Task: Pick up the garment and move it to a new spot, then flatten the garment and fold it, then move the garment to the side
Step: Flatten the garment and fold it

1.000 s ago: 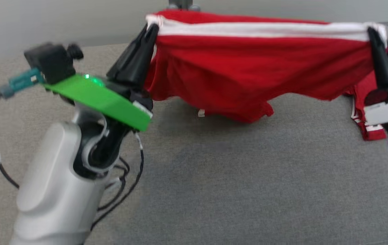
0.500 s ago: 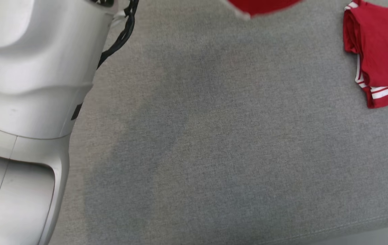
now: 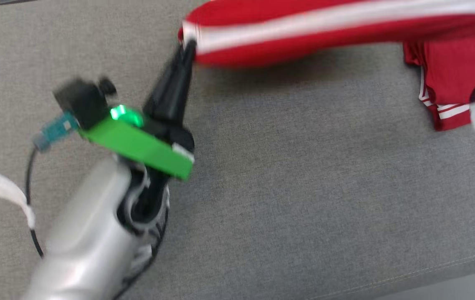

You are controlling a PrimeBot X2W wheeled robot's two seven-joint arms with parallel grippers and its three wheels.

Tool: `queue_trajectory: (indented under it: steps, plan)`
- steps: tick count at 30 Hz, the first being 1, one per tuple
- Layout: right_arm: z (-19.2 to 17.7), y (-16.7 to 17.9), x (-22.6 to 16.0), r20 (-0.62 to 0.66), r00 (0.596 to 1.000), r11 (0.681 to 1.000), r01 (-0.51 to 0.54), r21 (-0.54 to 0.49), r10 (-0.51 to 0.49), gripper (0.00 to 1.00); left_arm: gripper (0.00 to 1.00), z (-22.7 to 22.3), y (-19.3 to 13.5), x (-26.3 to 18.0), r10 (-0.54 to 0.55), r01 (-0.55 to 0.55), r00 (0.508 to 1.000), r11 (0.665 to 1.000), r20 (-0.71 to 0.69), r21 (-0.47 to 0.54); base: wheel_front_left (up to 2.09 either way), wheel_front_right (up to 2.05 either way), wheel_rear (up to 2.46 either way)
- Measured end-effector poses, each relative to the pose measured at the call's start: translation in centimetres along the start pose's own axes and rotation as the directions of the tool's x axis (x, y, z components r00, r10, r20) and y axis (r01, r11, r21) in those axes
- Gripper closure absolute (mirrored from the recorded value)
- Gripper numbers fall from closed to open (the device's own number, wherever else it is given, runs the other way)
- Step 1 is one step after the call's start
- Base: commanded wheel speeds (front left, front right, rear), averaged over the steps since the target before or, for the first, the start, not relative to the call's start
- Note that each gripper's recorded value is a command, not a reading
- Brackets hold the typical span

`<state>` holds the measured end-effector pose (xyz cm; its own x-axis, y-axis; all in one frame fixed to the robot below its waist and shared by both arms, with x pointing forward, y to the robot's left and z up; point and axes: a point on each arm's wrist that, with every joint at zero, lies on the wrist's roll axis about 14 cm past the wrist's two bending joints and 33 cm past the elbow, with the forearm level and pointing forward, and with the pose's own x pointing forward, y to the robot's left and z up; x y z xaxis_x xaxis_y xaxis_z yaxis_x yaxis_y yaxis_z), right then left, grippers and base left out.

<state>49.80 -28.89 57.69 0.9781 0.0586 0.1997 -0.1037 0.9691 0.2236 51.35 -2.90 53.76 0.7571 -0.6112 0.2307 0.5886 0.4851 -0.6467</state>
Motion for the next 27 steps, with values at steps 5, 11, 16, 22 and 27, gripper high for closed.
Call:
queue_trajectory:
  steps: [5, 11, 16, 22, 27]
  plan:
    - [-5.6, -1.1, -8.8, -0.198, 0.976, 0.987, 0.116, 0.115, -0.092, 1.00, 1.00, -6.8, 0.5, -9.1, 0.144, -0.168, 0.974, 0.977, -0.173, -0.133, 0.00, 0.00, 0.00]
    - [-6.8, 0.3, -15.5, -0.285, 0.954, 0.967, 0.156, 0.203, -0.094, 1.00, 1.00, -8.8, -1.7, -15.5, 0.216, -0.257, 0.953, 0.948, -0.214, -0.187, 0.00, 0.00, 0.00]
    - [-5.9, 1.6, -18.1, -0.301, 0.952, 0.967, 0.123, 0.221, -0.052, 1.00, 1.00, -8.9, -3.7, -19.1, 0.238, -0.275, 0.946, 0.949, -0.221, -0.154, 0.00, 0.00, 0.00]
    - [-5.4, 2.7, -18.6, -0.319, 0.948, 0.974, 0.062, 0.218, 0.011, 1.00, 1.00, -7.8, -4.9, -20.9, 0.277, -0.309, 0.940, 0.939, -0.200, -0.152, 0.00, 0.00, 0.00]
    - [-6.1, 2.5, -17.2, -0.368, 0.929, 0.978, 0.036, 0.206, 0.044, 1.00, 1.00, -6.9, -5.3, -19.4, 0.292, -0.327, 0.940, 0.918, -0.177, -0.222, 0.00, 0.00, 0.00]
